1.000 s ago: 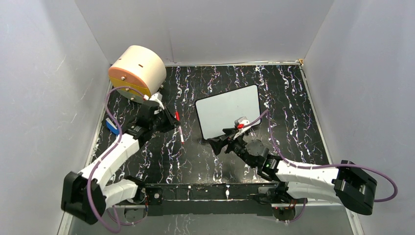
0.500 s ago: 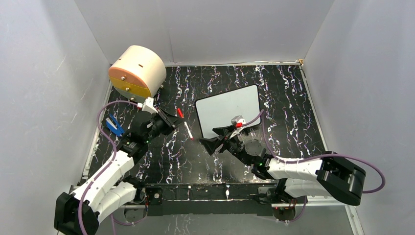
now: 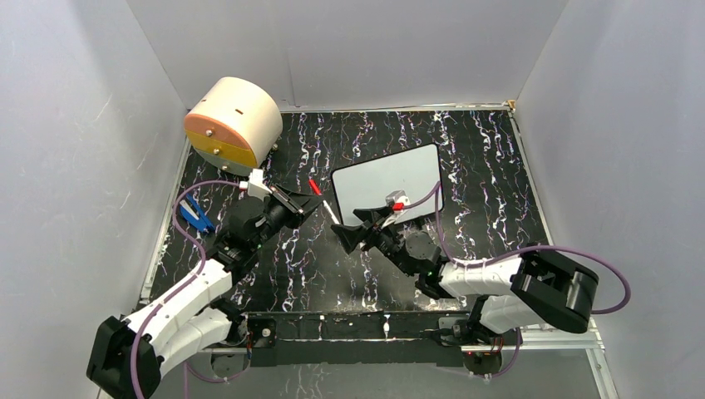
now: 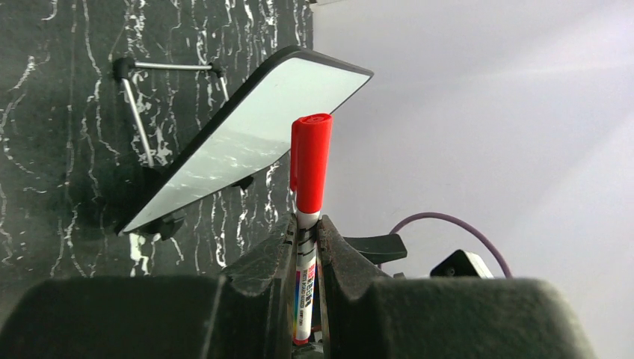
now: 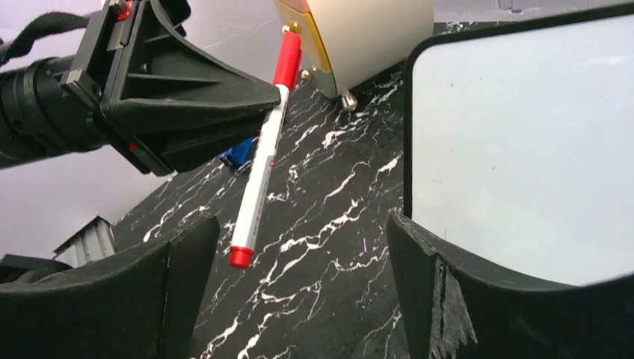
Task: Write a sentence on the whiteboard
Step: Open the whiteboard marker at the center of the board.
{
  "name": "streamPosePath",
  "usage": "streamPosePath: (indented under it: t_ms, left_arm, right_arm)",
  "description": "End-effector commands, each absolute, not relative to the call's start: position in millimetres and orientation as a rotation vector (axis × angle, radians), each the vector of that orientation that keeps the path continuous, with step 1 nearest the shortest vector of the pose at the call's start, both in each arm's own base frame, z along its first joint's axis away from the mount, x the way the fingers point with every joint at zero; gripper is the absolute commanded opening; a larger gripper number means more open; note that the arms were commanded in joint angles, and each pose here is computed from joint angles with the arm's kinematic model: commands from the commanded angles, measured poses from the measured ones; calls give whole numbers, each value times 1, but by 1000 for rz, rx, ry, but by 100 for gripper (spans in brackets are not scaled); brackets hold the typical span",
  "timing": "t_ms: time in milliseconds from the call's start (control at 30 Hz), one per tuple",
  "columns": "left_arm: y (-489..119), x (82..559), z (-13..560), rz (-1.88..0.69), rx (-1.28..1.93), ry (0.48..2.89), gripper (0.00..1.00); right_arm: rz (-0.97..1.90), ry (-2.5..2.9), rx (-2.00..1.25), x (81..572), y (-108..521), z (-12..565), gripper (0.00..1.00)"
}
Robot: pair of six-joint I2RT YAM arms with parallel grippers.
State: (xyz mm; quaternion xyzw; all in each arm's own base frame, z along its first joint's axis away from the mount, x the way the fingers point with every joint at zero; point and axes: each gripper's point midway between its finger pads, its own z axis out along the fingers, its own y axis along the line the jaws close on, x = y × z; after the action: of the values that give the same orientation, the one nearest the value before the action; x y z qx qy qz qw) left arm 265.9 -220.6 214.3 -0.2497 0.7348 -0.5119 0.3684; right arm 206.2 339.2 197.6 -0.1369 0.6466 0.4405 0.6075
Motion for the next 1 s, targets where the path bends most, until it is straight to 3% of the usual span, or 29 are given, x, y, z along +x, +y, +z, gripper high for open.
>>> streamPosePath:
  t_ms: [0, 467, 967]
  left_arm:
    - [-224, 271, 235, -1377, -680, 1773, 0]
    - [-234, 270, 235, -1437, -757, 1737, 0]
    - [-243, 270, 235, -1487, -815, 1732, 0]
  right_arm:
    - [1058, 1342, -245, 215, 347, 249, 89]
    - [1052, 1241, -254, 222, 360, 261, 53]
    - [1003, 1211, -264, 227, 358, 266, 33]
